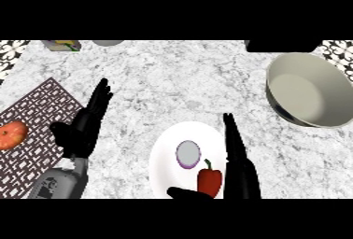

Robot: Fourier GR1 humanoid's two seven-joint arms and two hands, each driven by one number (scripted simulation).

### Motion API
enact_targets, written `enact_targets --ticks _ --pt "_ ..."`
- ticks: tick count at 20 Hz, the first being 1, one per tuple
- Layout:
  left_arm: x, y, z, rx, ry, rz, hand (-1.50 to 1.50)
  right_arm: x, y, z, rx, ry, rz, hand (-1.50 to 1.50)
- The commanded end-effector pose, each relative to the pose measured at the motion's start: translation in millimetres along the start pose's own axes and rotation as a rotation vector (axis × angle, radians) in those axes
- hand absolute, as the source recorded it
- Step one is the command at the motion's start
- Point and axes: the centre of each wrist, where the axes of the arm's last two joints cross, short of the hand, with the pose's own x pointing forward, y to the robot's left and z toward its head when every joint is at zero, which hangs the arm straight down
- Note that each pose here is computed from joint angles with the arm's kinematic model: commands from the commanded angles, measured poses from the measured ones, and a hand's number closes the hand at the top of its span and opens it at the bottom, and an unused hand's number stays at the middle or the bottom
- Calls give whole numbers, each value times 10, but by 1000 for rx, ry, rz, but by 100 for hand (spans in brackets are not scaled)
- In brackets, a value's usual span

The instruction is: Pick the can from the plate and place it in the bowl

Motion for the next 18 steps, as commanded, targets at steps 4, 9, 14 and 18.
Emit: enact_targets --ticks 4,9,14,18 --pt "-36 4 111 15 3 -1 0 -153 268 -139 80 140 28 -150" --pt "-83 31 36 5 -15 -6 0 -119 249 -117 105 111 -3 -150" --pt "-193 -47 234 14 -5 20 0 -159 222 -95 103 66 -77 -150" --pt "-195 -50 -5 19 2 -19 0 -252 67 -39 105 40 -137 -150"
